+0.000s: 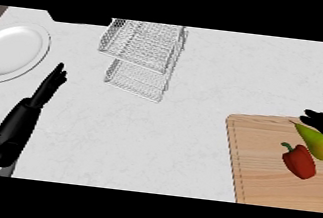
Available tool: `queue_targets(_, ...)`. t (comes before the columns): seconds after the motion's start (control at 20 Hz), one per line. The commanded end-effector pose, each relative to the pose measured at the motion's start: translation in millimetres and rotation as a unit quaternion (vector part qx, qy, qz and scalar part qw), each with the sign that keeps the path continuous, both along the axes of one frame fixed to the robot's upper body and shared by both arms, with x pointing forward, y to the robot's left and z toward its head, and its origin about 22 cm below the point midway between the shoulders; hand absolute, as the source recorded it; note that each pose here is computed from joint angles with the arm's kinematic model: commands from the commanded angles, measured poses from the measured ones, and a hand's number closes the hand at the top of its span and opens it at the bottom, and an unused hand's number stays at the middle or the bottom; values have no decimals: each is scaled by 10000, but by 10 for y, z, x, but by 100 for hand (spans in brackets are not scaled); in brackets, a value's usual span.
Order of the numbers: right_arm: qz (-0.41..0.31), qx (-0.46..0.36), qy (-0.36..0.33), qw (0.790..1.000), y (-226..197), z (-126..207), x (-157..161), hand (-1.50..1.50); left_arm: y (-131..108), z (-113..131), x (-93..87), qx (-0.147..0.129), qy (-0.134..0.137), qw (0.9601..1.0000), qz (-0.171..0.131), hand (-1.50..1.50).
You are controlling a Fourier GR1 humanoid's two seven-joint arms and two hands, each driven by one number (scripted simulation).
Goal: Pick the bell pepper from the cutting board and place it in the tiered basket
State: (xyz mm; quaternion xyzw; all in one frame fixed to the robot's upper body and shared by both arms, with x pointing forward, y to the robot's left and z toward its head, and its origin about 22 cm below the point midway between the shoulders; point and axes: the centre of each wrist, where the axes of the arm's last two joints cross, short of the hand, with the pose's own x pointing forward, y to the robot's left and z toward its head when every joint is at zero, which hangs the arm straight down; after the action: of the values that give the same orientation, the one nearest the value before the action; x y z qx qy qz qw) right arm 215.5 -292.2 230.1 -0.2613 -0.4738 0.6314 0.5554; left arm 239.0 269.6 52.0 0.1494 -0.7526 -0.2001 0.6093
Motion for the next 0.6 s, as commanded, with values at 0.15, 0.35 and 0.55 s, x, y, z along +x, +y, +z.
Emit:
queue_targets(0.15,-500,-292,6,9983,356,-354,-367,-150,-18,-213,128,-5,-33,9999,-154,0)
queue_targets(0.35,-636,-1003,-158,9928,498,-573,-467,-150,-220,122,275,-35,-126,9997,-212,0)
queue_targets(0.55,-983,-1422,-304,9845,457,-688,-244,-150,-50,9,126,81,-48,9997,-219,0)
